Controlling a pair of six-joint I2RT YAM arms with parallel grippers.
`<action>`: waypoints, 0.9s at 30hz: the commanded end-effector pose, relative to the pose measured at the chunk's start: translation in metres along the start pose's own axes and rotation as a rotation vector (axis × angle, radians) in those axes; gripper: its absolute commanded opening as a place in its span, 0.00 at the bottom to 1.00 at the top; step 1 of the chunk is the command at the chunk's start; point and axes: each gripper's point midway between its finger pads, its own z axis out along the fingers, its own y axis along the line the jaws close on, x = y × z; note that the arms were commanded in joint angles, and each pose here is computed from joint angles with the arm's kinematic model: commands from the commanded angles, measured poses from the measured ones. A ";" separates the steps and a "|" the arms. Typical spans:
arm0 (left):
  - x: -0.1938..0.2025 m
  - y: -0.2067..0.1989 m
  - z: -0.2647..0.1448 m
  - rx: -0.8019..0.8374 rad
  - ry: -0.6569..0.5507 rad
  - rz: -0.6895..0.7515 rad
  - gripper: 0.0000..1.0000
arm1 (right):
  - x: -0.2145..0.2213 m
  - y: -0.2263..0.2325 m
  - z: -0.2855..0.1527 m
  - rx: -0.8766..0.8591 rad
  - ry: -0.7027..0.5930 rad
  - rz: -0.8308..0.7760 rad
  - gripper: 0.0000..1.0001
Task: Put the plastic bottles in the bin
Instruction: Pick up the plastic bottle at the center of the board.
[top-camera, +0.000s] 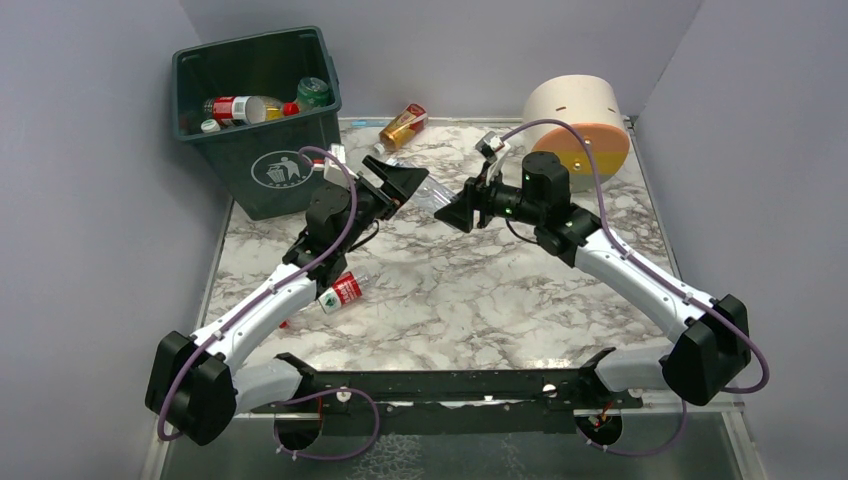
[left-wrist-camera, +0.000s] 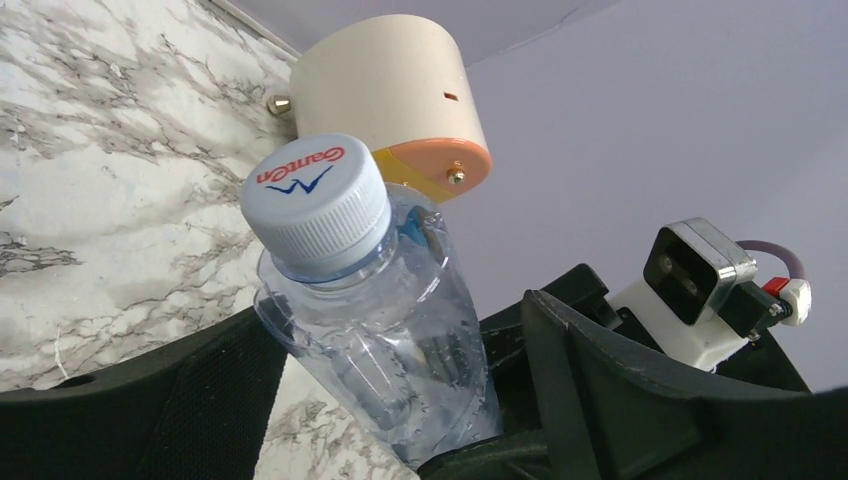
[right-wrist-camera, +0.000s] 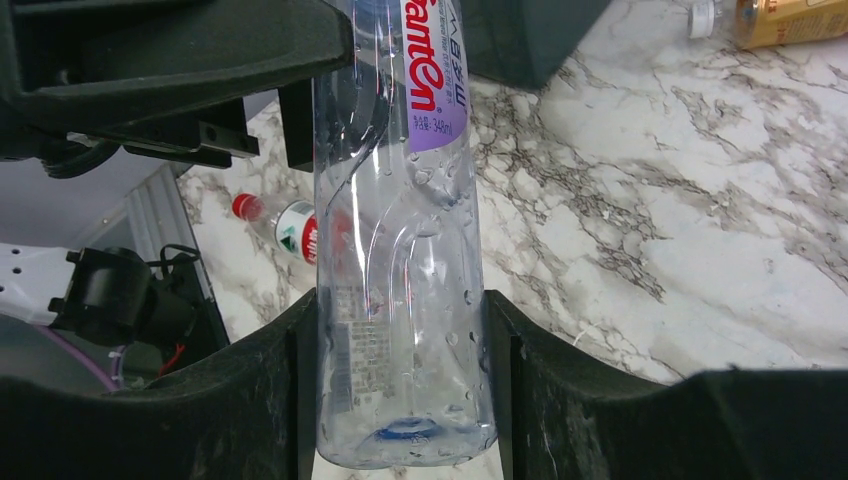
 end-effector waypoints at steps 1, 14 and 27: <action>-0.005 -0.015 0.002 0.049 -0.026 0.001 0.82 | -0.011 0.017 -0.004 -0.068 -0.037 -0.011 0.47; -0.014 -0.030 0.006 0.070 -0.035 0.069 0.61 | -0.014 0.021 -0.008 -0.074 -0.037 -0.002 0.63; -0.068 -0.057 0.013 0.060 -0.058 0.219 0.61 | -0.034 0.024 -0.041 0.026 -0.073 -0.029 1.00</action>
